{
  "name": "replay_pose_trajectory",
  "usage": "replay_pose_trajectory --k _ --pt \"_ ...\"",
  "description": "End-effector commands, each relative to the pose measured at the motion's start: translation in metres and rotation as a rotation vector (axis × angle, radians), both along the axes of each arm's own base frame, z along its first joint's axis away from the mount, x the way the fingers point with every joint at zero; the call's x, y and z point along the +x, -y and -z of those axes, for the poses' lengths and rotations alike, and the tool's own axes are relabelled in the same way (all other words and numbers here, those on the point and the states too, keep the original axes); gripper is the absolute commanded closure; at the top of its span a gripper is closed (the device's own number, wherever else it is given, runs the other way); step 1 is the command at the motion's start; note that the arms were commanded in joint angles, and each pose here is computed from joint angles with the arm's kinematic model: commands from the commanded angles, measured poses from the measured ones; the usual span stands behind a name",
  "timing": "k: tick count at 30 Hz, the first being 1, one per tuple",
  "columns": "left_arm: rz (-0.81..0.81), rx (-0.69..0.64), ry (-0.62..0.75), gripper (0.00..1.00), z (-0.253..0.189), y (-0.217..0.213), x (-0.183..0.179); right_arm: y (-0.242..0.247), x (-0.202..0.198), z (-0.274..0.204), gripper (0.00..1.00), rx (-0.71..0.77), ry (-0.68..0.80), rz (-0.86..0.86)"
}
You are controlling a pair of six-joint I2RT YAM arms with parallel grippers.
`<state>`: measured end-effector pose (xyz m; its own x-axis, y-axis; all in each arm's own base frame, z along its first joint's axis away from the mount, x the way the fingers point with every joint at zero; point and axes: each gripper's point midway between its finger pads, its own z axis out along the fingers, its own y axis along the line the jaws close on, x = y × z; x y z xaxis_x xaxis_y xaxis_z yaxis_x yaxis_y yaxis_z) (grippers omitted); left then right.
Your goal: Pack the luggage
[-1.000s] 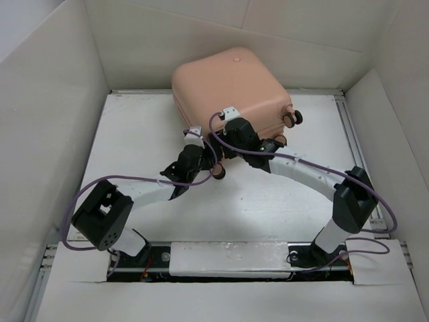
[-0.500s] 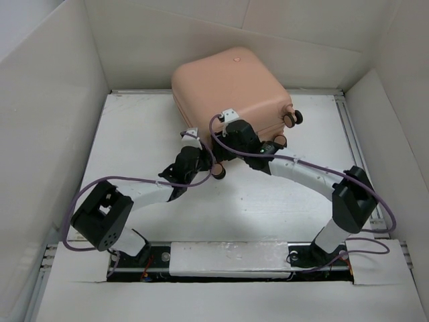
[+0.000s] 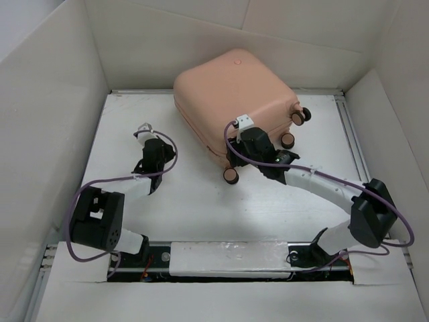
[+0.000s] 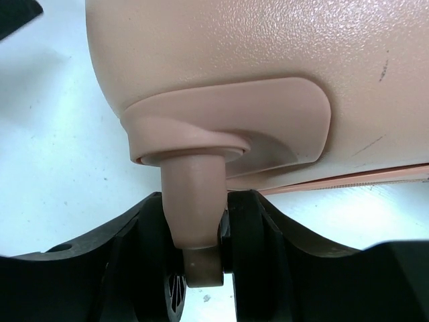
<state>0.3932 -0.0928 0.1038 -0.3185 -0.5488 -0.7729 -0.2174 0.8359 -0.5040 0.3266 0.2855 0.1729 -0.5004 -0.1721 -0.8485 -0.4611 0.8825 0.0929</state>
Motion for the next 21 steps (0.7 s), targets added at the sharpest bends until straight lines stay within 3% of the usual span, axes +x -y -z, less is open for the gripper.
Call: replay_pose_trajectory --k 1,6,7,11,15,21 --pt "0.148 -0.135 0.046 1.00 -0.008 0.032 -0.013 0.011 -0.001 -0.018 1.00 0.018 0.042 0.024" --pt "0.449 -0.056 0.155 1.00 -0.025 0.110 -0.061 0.008 0.000 -0.018 1.00 0.015 0.043 0.011" --pt "0.549 -0.044 0.205 0.82 -0.032 0.133 -0.080 0.007 0.001 -0.020 1.00 0.021 0.049 0.011" --pt "0.641 -0.024 0.245 0.39 -0.041 0.160 -0.098 0.003 0.000 -0.021 1.00 0.035 0.049 -0.006" --pt "0.662 0.016 0.232 0.32 -0.043 0.172 -0.083 -0.003 -0.002 -0.022 1.00 0.040 0.047 -0.023" --pt "0.558 0.114 0.177 0.35 -0.032 0.172 -0.045 -0.013 -0.010 -0.030 1.00 0.057 0.056 -0.058"
